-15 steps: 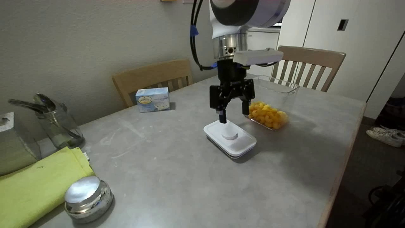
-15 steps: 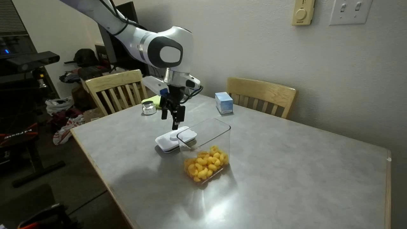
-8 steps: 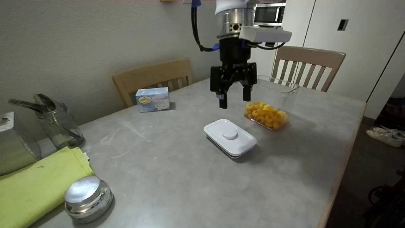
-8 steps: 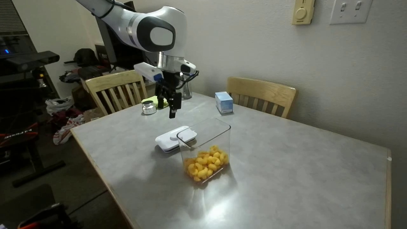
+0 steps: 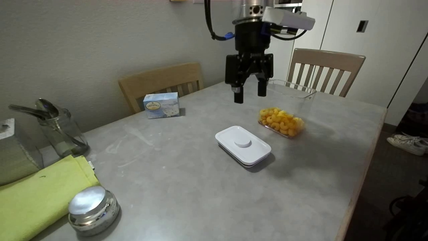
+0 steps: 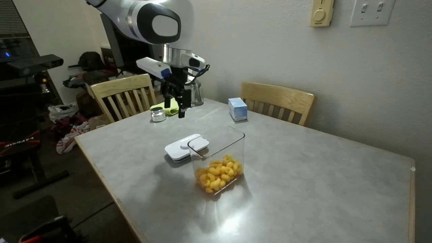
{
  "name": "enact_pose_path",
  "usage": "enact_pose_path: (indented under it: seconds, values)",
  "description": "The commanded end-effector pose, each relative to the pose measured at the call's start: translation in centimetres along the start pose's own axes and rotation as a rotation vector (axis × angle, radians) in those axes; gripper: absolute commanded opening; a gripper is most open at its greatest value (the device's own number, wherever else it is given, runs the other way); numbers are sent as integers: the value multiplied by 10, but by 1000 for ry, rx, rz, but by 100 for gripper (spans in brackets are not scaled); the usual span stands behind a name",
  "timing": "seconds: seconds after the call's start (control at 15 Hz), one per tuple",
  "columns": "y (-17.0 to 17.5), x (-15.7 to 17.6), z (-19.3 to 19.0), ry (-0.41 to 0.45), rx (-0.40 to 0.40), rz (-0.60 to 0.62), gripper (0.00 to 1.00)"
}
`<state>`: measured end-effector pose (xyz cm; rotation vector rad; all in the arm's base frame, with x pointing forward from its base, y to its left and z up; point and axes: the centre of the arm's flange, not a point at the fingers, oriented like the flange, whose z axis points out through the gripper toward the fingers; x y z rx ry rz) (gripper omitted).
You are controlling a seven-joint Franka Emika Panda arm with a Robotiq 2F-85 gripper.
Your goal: Press down on the white lid then remove it from the top of food container and put it on the table
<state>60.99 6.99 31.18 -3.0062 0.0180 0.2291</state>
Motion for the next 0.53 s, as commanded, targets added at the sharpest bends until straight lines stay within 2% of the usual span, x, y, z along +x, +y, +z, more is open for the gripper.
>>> enact_pose_path:
  seconds: [0.0, 0.33, 0.4, 0.47]
  values:
    - [3, -19, -14, -1, 14, -36, 100]
    - [1, -24, -26, 26, 36, -83, 100]
    - [-3, -9, -21, 23, 4, -53, 100]
    - [-3, -10, -24, 26, 9, -62, 100]
